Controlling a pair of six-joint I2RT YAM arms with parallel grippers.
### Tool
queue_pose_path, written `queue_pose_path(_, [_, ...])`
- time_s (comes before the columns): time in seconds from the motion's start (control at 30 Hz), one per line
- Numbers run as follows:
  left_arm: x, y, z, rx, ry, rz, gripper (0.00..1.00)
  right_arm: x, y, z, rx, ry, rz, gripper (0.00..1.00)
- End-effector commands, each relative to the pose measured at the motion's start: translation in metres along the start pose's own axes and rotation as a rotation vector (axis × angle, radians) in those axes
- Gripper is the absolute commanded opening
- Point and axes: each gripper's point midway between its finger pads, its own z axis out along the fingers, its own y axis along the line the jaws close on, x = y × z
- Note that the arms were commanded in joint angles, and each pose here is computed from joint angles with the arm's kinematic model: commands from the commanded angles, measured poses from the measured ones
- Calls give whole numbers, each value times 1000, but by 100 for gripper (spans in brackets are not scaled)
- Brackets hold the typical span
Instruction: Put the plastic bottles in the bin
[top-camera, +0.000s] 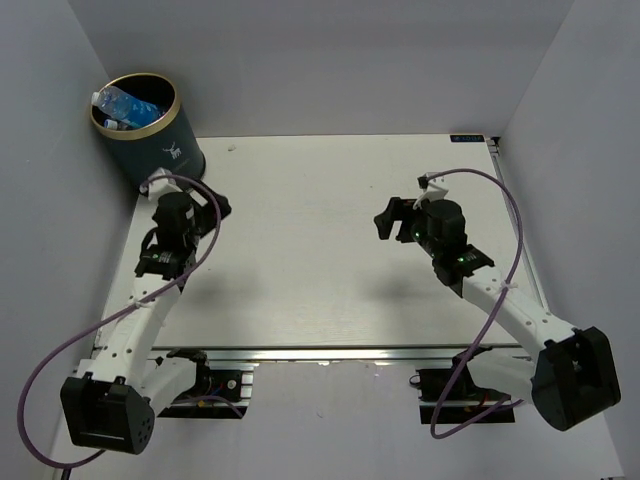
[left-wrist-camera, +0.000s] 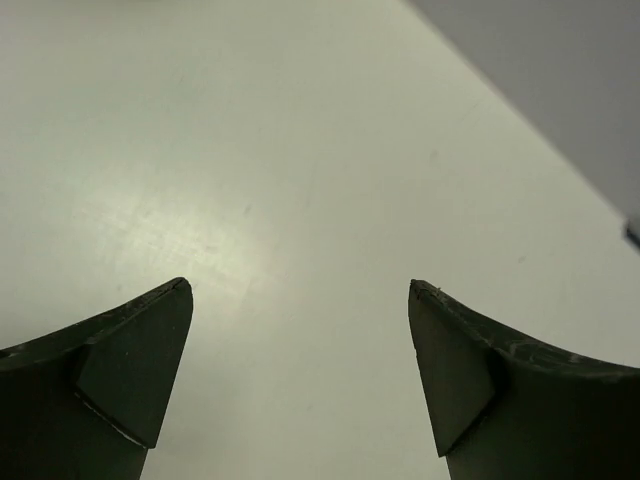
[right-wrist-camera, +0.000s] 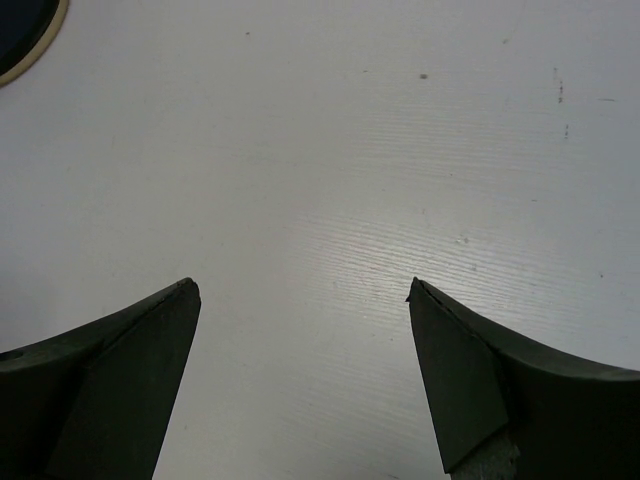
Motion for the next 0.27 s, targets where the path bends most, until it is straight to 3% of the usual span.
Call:
queue_pose_path(0.0, [-2, -9, -10, 47, -11, -39, 98, -28, -2, -10, 31, -121, 41, 89])
queue_pose_path(0.23, [-12, -12, -26, 78, -42, -12, 98, -33, -6, -23, 32, -209, 59, 90])
